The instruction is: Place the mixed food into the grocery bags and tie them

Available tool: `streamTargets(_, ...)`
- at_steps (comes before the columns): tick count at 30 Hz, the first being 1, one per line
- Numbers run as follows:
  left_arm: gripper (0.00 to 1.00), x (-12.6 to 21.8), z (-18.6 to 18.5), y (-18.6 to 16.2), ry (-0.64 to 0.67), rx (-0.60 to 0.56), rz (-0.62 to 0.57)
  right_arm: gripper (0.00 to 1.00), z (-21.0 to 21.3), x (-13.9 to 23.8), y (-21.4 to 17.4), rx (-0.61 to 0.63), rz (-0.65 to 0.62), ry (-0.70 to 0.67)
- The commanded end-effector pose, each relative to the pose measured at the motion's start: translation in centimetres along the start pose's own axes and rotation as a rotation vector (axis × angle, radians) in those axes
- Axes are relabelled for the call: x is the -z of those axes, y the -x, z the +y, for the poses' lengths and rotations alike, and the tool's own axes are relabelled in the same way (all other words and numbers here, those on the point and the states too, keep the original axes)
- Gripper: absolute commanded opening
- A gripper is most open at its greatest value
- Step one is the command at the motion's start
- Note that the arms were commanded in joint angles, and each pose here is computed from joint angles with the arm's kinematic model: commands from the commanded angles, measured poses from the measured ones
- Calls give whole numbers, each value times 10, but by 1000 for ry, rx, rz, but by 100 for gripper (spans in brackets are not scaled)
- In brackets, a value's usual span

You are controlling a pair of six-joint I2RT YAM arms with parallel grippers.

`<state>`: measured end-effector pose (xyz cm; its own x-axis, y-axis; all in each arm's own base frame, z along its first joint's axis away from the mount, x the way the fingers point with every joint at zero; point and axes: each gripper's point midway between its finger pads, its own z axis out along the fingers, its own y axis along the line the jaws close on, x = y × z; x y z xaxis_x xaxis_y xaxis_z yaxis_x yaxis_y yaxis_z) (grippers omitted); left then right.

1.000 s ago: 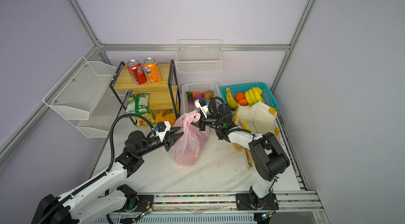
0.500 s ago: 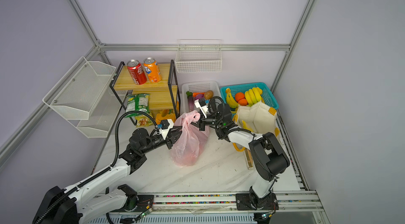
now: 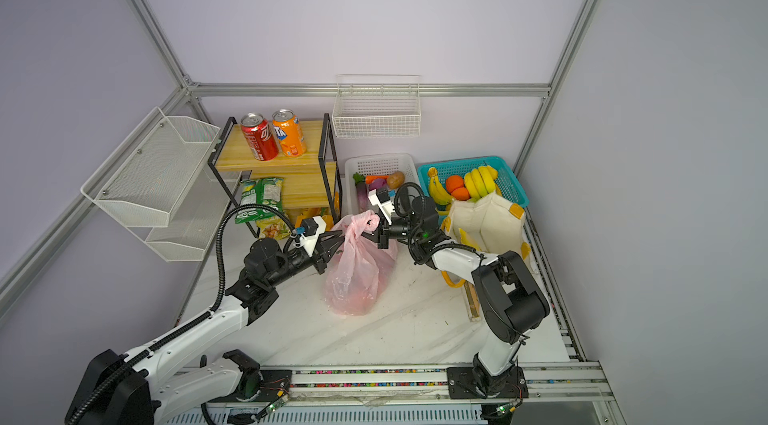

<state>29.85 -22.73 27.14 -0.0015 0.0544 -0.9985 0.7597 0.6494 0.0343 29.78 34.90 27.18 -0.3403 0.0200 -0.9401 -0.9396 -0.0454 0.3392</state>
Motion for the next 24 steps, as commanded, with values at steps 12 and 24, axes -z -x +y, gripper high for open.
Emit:
streamTargets(12, 22, -10, 5, 50, -33, -58, -73, 0, 11, 0, 24, 62, -24, 22)
streamTargets(24, 25, -18, 8, 36, -34, -85, -29, 0, 13, -1, 29, 63, -28, 35)
